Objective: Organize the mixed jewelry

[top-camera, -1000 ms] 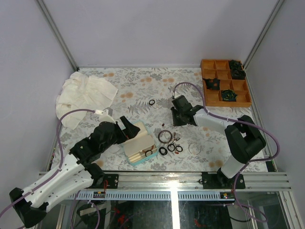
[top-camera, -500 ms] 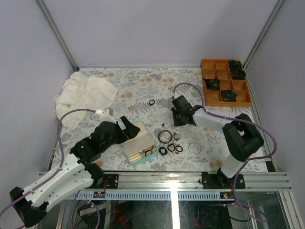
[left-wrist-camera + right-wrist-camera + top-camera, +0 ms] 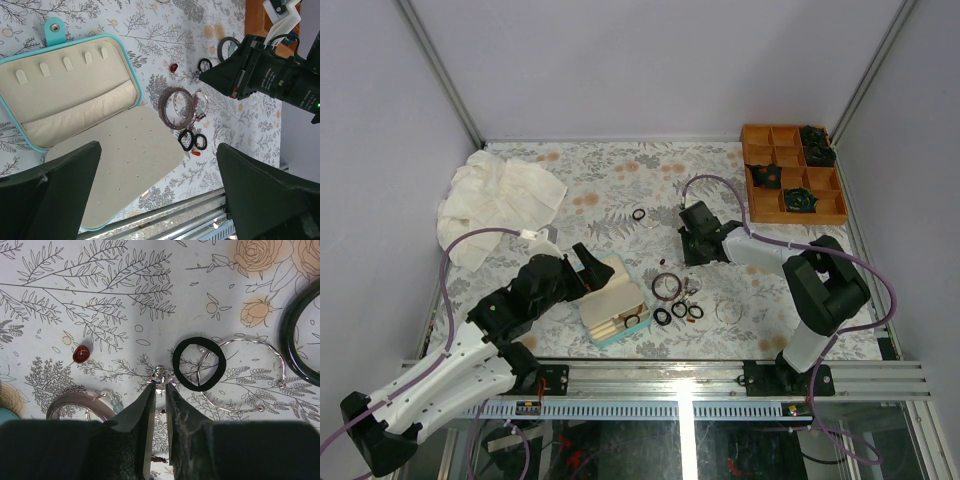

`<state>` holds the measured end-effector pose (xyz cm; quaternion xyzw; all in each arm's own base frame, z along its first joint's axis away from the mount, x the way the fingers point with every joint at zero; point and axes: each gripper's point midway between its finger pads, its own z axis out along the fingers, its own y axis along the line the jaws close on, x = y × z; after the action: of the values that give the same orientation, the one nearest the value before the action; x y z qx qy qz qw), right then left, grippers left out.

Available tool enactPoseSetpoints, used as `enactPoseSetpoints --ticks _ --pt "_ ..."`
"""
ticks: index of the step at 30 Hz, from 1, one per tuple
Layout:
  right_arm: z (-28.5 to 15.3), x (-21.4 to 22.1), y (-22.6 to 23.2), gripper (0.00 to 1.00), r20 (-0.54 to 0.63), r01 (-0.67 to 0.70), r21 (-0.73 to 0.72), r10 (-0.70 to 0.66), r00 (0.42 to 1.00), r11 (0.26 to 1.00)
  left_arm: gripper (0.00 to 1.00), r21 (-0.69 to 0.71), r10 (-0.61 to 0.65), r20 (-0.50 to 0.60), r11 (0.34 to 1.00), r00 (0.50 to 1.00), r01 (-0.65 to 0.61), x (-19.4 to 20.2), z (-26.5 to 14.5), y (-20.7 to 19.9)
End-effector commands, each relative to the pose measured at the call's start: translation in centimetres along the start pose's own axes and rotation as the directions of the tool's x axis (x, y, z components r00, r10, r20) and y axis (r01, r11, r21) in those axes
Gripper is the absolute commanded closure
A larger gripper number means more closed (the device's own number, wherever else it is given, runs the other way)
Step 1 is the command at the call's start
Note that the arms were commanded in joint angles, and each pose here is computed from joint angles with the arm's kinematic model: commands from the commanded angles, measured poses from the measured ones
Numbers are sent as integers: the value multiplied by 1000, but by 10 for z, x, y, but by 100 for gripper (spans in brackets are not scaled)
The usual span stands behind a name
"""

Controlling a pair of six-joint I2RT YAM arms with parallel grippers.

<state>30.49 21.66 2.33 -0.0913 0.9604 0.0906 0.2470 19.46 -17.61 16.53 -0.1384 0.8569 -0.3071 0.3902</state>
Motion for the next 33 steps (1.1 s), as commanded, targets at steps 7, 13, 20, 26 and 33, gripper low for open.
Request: enactPoseSetpoints --ticks 7,13,20,26,33 --pt "0 -15 4 94 34 -1 -18 2 999 1000 0 32 -1 50 999 999 0 -12 -1 -10" --pt "-13 -24 8 100 69 -3 -41 6 998 999 0 40 -2 46 999 999 0 -12 -1 -12" --pt "-65 -35 35 100 149 1 -222 33 988 975 0 114 7 44 993 999 -12 -12 -7 -24" --pt "-139 -38 89 100 203 38 -566 95 974 824 0 295 -2 38 956 999 -9 -9 -18 -53" --pt "-217 -28 134 100 157 42 -857 184 970 513 0 572 -13 6 820 1000 7 -4 -47 -98"
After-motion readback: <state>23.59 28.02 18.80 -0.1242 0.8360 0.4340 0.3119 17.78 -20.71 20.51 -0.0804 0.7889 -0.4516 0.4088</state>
